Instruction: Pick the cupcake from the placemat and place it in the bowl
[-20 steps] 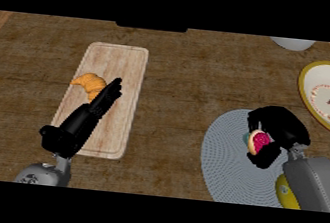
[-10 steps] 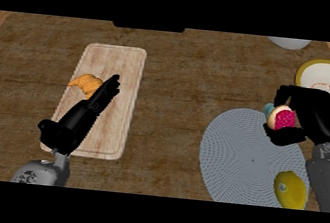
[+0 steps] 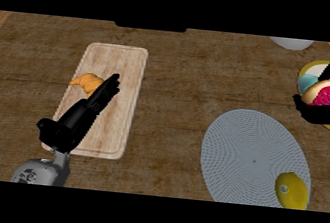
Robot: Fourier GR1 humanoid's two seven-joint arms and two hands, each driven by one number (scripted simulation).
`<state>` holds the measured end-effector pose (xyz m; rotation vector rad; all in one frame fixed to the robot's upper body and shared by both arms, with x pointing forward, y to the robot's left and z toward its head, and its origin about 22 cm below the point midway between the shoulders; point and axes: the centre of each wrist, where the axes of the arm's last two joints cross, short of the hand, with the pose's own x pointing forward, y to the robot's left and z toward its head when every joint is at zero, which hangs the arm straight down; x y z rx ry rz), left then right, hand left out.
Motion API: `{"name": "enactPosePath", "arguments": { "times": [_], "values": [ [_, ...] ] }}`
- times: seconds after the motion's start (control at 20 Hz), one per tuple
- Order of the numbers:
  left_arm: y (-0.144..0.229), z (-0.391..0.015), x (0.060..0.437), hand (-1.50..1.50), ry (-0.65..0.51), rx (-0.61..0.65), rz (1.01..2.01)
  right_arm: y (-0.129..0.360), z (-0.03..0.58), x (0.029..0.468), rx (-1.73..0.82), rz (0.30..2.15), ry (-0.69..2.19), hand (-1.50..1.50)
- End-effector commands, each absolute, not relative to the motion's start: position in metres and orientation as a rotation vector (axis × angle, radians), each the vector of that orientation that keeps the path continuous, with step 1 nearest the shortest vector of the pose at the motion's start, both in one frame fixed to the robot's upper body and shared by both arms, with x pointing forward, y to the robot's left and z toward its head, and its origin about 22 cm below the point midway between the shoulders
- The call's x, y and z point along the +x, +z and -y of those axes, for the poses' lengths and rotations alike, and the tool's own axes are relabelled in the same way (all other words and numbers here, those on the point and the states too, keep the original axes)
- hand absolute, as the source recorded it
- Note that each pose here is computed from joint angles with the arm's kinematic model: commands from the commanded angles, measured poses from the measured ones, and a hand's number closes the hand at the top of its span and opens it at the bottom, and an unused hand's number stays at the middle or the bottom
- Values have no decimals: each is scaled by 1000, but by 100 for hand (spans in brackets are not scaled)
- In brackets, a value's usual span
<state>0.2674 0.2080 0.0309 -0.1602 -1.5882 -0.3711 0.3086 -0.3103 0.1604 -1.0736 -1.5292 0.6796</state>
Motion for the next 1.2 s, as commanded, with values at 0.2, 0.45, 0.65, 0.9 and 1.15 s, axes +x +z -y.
{"name": "enactPosePath", "arguments": {
  "times": [0.2, 0.45, 0.65, 0.9, 1.15],
  "values": [
    [31, -207, 263, 0, -390, -168, 1604, 165, 377, 343, -1289, 1409, 656, 150],
    [37, -194, 267, 0, -393, -197, 1586, 147, 408, 355, -1429, 1427, 596, 150],
    [44, -192, 272, 0, -385, -183, 1602, 123, 420, 371, -1434, 1350, 654, 150],
    [34, -195, 263, 0, -399, -199, 1600, 109, 453, 362, -1134, 1097, 703, 150],
    [42, -201, 279, 0, -402, -196, 1619, 100, 457, 370, -943, 1207, 668, -150]
  ]
}}
